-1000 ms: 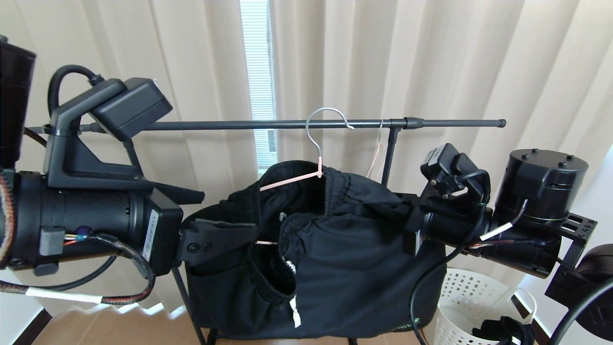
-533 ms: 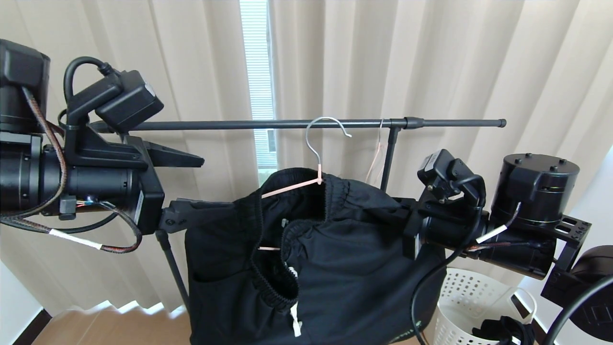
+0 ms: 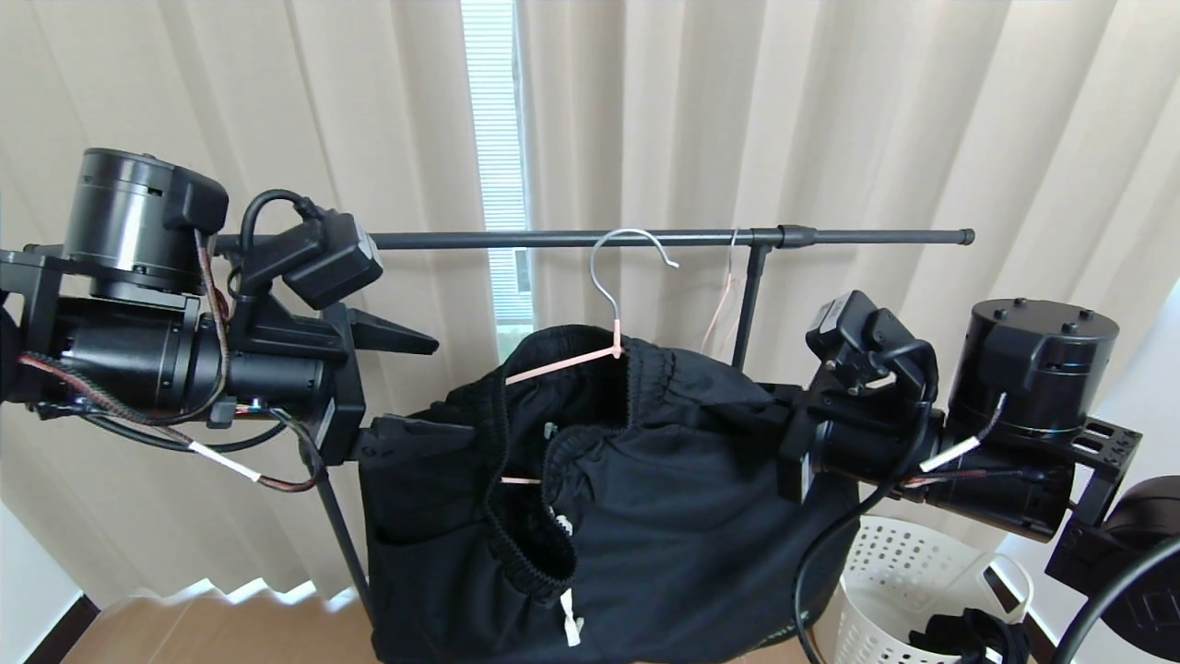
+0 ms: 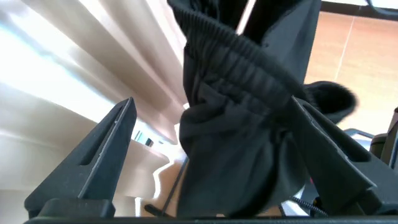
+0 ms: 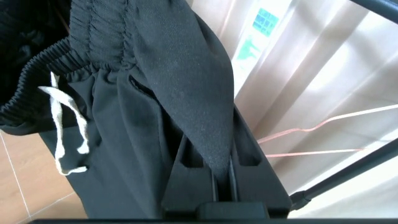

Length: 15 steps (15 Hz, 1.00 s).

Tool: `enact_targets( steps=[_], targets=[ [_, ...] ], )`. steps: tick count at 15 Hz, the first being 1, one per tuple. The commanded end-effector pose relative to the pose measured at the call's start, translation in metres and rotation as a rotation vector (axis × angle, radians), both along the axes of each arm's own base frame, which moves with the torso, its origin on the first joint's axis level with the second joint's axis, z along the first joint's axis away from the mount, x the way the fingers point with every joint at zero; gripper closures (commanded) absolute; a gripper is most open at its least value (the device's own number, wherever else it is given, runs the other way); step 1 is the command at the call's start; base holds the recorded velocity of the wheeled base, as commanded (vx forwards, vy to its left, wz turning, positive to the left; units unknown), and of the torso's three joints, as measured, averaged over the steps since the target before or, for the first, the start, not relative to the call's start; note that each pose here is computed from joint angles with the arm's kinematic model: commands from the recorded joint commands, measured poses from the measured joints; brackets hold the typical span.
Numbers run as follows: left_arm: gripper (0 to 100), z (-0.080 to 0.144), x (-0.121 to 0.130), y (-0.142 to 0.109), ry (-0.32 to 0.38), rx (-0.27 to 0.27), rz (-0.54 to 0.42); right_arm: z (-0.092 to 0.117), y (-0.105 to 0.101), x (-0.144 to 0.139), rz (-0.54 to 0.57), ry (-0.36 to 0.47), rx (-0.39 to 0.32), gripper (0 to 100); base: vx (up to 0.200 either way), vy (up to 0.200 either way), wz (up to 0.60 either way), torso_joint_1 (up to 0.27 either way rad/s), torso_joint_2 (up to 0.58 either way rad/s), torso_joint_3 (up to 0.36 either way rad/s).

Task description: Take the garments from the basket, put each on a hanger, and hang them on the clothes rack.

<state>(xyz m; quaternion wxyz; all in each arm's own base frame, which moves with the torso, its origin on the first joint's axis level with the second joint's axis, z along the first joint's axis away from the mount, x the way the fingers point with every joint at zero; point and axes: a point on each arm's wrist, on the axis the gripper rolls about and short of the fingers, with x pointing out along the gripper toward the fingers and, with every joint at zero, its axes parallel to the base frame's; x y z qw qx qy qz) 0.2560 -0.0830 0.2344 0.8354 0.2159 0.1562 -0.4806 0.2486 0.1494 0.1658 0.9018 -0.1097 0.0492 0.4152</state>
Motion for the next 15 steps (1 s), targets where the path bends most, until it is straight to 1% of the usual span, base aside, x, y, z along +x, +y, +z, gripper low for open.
enact_targets(
  steps=[1,4,8,10,11,13,15],
  targets=[
    [0,-0.013,0.01,-0.006,0.037,0.009,-0.009,0.003,-0.001,-0.002,0.001,-0.008,0.004,100,0.0,0.0,0.0,0.0,0.0,0.0],
    [0,-0.02,0.021,-0.013,0.031,0.007,-0.018,0.007,-0.003,-0.007,0.007,-0.019,0.012,100,0.0,0.0,0.0,0.0,0.0,0.0],
    [0,-0.021,0.02,-0.027,0.023,0.002,-0.058,0.008,-0.002,-0.009,0.015,-0.023,0.014,100,0.0,0.0,0.0,0.0,0.0,0.0],
    [0,-0.026,0.022,-0.03,0.048,0.001,-0.062,0.008,0.0,-0.011,0.025,-0.023,0.016,100,0.0,0.0,0.0,0.0,0.0,0.0],
    [0,-0.028,0.024,-0.03,0.053,0.004,-0.061,0.008,0.001,-0.012,0.03,-0.023,0.016,100,0.0,0.0,0.0,0.0,0.0,0.0],
    [0,-0.029,0.024,-0.031,0.059,0.004,-0.063,0.01,0.002,-0.013,0.035,-0.051,0.036,100,0.0,0.0,0.0,0.0,0.0,0.0],
    [0,-0.03,0.023,-0.035,0.067,0.002,-0.07,0.011,0.003,-0.013,0.039,-0.055,0.038,100,0.0,0.0,0.0,0.0,0.0,0.0]
  ],
)
